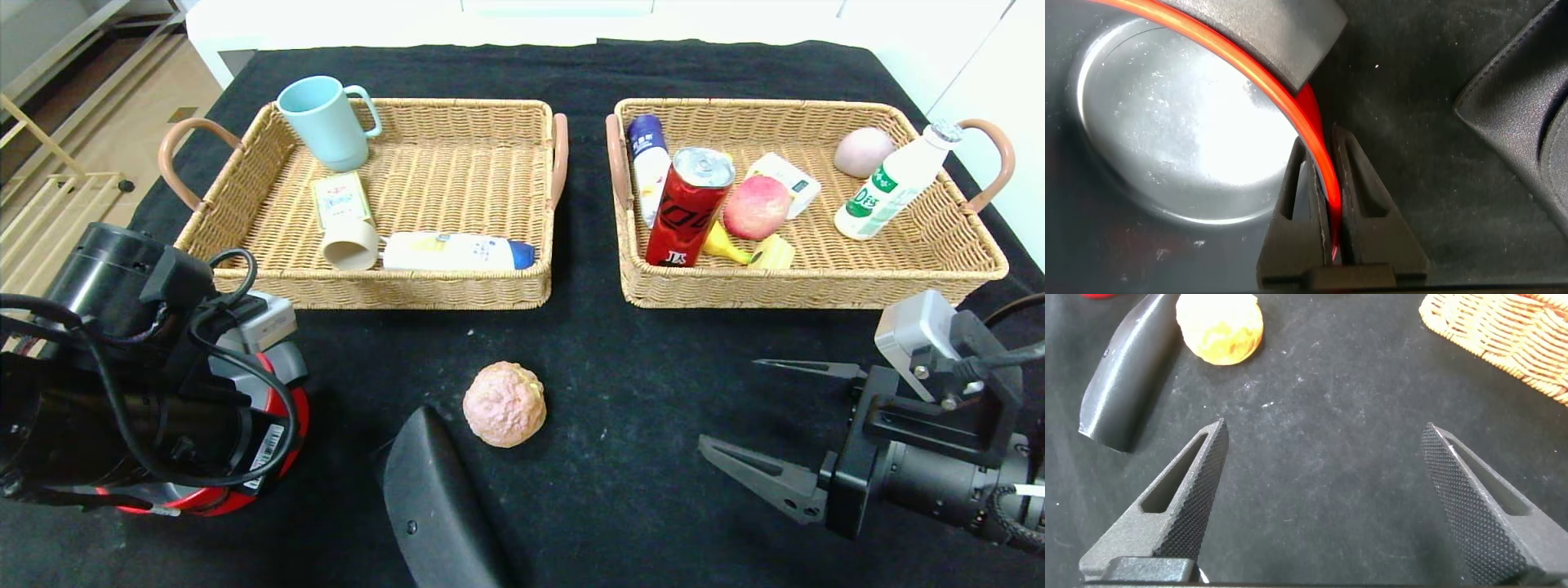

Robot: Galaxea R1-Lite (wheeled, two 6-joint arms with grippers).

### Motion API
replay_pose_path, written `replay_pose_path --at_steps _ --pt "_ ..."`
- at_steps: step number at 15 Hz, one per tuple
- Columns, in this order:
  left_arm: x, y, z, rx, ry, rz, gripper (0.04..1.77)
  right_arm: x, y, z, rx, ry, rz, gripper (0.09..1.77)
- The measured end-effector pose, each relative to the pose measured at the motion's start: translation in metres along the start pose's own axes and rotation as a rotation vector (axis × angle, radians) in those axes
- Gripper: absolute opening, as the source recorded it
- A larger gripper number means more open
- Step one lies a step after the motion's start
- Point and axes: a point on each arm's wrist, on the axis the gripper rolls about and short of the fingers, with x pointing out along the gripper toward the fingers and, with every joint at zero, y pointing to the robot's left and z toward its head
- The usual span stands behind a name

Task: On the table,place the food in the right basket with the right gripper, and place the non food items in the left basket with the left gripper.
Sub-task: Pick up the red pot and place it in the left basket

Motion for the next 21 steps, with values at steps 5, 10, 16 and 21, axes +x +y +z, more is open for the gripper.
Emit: replay_pose_path --at_steps 5,10,16,21 --pt "-0.002 0.0 -0.001 0.005 0.002 0.001 0.19 0.0 0.0 0.0 -0.001 0.001 0.0 1.71" --pt "-0.03 0.003 -0.001 0.014 -0.072 -0.003 0.19 0.0 0.001 -0.001 0.001 0.004 0.003 1.71" --pt "-0.072 0.01 0.011 0.012 -0.229 0.041 0.19 -0.001 0.004 -0.003 -0.008 0.007 0.016 1.71" --pt "-0.086 0.004 0.043 0.05 -0.319 0.1 0.19 -0.002 0.004 -0.002 -0.009 0.005 0.017 1.71"
